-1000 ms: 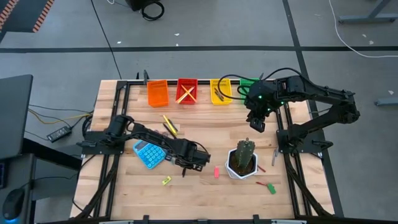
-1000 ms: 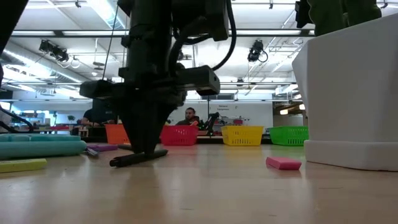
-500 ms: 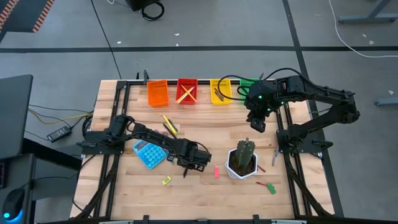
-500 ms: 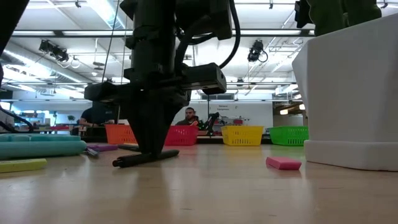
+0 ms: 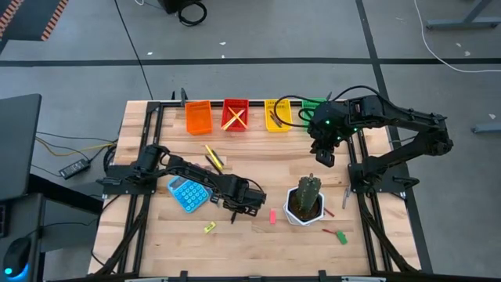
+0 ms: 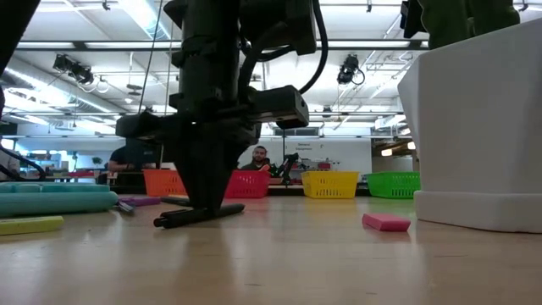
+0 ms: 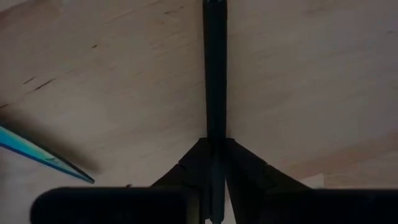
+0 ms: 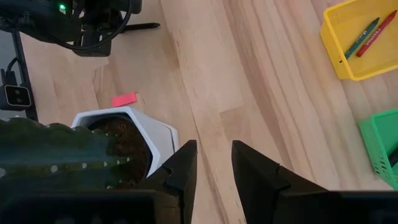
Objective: Sort crayons/erasers/pens/pencils in bins
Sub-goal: Put the bottom black pen into the green bin
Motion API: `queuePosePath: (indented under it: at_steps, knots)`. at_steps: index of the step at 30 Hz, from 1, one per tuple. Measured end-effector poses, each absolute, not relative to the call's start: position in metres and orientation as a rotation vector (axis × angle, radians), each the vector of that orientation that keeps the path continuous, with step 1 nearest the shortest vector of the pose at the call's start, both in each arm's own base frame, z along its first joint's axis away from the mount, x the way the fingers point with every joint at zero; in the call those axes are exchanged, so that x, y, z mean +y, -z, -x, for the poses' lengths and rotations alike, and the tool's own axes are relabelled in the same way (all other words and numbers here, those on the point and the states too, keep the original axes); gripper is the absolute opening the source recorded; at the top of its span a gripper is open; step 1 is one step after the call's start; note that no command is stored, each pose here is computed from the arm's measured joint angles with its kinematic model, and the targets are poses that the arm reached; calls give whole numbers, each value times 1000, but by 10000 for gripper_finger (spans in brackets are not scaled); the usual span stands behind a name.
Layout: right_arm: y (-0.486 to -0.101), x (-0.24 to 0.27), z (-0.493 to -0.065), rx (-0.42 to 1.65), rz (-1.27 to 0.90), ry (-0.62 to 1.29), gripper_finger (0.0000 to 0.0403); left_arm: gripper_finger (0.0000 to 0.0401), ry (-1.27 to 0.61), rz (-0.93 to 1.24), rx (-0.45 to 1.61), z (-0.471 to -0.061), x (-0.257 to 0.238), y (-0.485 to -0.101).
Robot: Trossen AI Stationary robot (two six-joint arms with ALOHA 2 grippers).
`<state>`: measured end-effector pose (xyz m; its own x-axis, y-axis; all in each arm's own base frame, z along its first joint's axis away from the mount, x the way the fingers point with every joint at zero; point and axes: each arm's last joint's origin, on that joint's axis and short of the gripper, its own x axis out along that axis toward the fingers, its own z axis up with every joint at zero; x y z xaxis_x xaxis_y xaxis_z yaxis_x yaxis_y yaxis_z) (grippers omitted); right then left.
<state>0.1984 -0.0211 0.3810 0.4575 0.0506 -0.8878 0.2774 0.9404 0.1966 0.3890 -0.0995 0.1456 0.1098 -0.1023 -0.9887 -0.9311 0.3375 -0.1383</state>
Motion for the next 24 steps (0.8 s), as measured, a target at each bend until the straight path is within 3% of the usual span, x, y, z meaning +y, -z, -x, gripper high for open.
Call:
queuePosePath:
  at_steps: [14, 19, 24]
  knots:
    - [-382, -21, -200, 1072, -335, 141, 107, 140, -799, 1073, 1302, -392, -100, -144]
    - [-382, -21, -200, 1072, -339, 143, 107, 131, -788, 1057, 1310, -392, -100, -144]
    - [-382, -21, -200, 1072, -341, 144, 107, 97, -795, 1047, 1311, -391, -99, -144]
